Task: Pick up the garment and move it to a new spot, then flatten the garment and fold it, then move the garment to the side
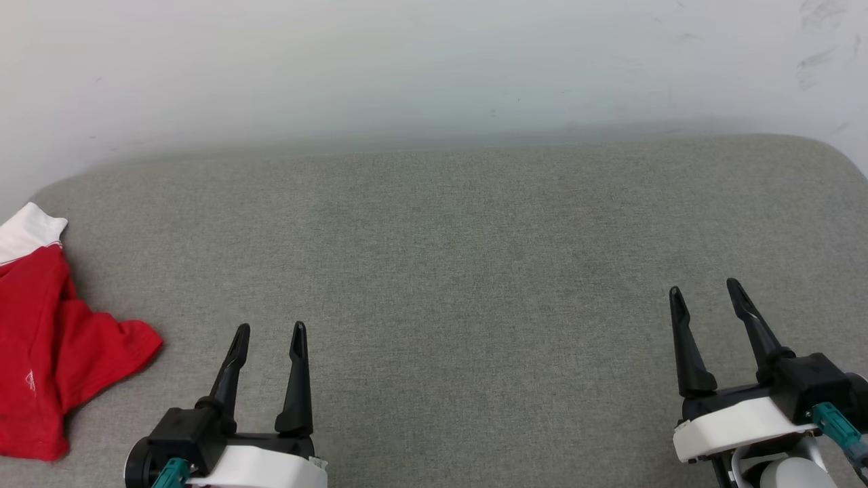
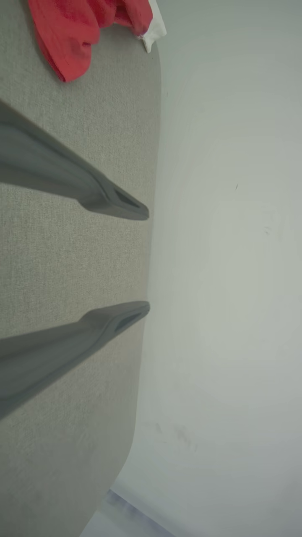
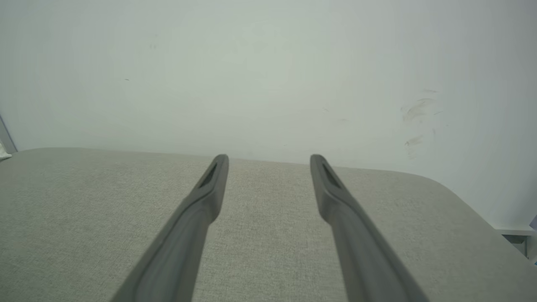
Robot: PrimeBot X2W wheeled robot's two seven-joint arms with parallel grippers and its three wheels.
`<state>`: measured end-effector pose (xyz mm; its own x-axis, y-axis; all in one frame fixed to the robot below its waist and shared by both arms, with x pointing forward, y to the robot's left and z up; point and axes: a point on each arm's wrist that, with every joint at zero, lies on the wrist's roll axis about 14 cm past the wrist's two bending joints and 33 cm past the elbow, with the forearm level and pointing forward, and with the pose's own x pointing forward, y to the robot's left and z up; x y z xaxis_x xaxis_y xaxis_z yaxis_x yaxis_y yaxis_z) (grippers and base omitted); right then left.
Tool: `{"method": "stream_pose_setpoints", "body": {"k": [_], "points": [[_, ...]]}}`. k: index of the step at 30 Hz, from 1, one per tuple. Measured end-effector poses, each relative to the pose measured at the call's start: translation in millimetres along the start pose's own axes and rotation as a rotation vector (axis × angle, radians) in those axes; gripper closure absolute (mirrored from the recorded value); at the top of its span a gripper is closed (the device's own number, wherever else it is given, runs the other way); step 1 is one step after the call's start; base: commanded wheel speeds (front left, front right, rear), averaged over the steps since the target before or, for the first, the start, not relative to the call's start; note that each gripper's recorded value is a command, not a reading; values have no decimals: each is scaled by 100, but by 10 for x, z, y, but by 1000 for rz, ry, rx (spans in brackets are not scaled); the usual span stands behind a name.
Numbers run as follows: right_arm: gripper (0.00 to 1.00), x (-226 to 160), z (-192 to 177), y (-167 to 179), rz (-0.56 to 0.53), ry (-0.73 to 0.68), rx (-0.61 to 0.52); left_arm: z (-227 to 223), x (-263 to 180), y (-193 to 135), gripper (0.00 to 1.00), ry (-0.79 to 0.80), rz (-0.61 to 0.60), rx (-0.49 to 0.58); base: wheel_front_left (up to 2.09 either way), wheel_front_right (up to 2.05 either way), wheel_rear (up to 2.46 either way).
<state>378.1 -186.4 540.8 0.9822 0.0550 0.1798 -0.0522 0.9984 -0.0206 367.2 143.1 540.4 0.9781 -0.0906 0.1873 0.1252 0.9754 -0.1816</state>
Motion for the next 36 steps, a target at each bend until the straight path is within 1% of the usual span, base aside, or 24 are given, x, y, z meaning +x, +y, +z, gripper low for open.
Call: {"method": "stream_pose_setpoints", "body": {"k": [4,7,30,36], "points": [[0,-14,-48,-13,-7,11,19,-25,-19,3,0,7,-2,-6,0,0,0],[0,-21,-74,-26,-18,16,58,-33,-30,10,0,9,-4,-12,0,0,0],[0,-27,-73,43,-1,16,81,-86,-83,33,0,28,-4,-13,0,0,0],[0,-9,-67,121,20,13,98,-68,-103,68,0,24,7,-9,0,0,0]]}}
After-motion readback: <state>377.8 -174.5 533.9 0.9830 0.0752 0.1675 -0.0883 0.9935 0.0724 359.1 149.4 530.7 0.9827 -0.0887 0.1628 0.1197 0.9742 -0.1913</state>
